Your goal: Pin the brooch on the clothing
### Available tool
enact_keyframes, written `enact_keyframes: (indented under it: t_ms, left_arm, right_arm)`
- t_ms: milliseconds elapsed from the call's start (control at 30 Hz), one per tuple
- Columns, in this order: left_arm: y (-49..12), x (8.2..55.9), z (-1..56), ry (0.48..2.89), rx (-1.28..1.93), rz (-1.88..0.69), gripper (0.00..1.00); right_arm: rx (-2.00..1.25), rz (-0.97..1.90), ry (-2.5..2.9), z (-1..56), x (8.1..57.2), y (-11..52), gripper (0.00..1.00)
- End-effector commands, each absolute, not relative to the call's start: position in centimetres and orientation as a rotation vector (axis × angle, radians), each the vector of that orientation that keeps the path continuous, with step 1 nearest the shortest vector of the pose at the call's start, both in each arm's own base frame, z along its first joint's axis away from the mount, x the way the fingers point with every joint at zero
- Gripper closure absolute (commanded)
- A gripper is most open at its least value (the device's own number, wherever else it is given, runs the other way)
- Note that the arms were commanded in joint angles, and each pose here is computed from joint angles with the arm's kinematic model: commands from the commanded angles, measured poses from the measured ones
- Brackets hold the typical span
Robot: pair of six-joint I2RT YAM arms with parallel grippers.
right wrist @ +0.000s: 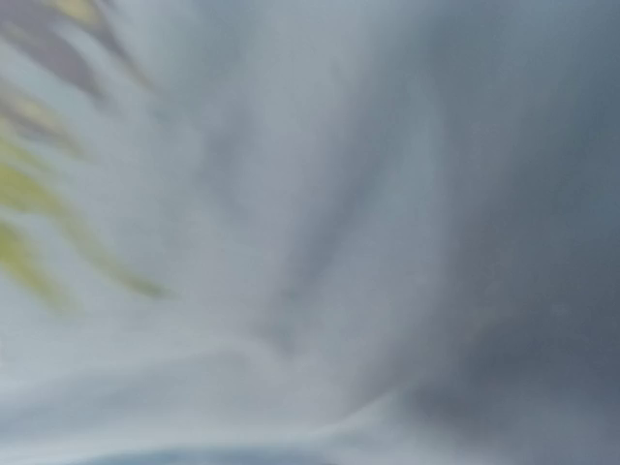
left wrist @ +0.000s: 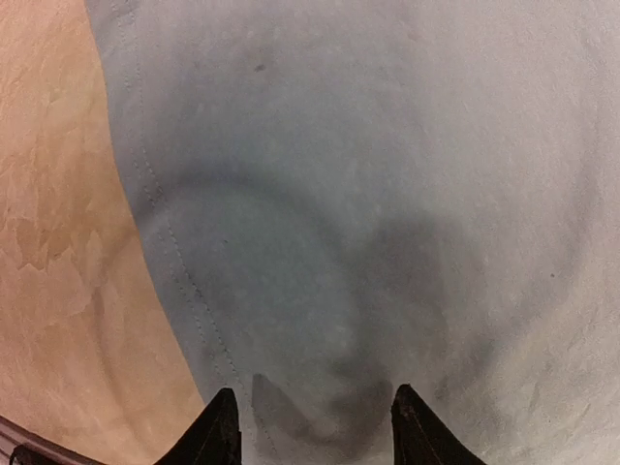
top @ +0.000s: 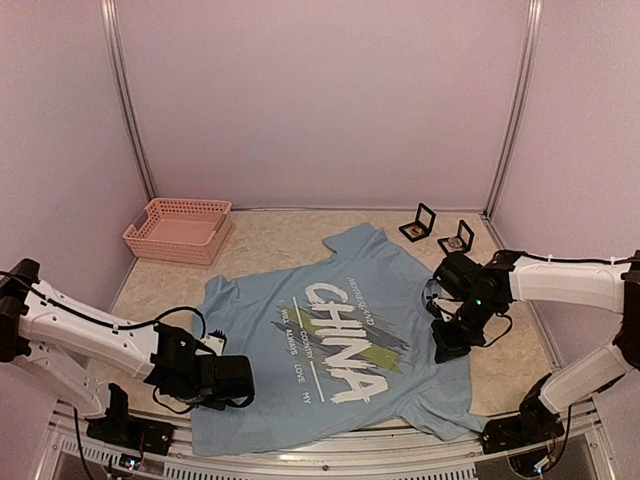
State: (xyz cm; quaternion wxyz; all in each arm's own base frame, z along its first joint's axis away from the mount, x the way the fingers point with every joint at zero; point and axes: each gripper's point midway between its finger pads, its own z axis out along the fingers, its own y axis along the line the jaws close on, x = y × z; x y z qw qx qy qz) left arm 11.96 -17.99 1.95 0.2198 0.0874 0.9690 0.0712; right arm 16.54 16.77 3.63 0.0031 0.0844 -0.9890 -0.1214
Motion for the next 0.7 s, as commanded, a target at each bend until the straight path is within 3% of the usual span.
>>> enact_keyframes:
  t_ms: [0,167,233,333,467,667]
  left_arm:
    - [-16.4,15.2,7.3,2.662,0.186,0.212,0.49]
    - [-14.7,27.2,12.9,2.421,-0.067,-0.06,0.53]
    - [-11.8,31.1,14.0,2.348,-0.185,-0.038,0.58]
    - [-11.1,35.0,15.1,2.296,-0.164,0.054,0.62]
    - [-11.9,39.5,11.9,2.368,-0.077,0.219,0.71]
    - [-10.0,43.7,8.7,2.419,-0.15,0.256,0.71]
  right_arm:
    - [0.401,-0.47,-3.226,10.5,21.8,19.7,1.0]
    - [0.507,-0.538,-3.471,16.6,32.2,21.8,0.97]
    - [0.551,-0.547,-3.541,17.7,36.1,22.6,0.97]
    - [0.61,-0.579,-3.589,17.8,41.2,24.3,0.97]
    - [0.683,-0.594,-3.584,15.9,46.4,26.0,1.0]
    - [0.713,-0.57,-3.55,12.1,50.3,27.2,1.0]
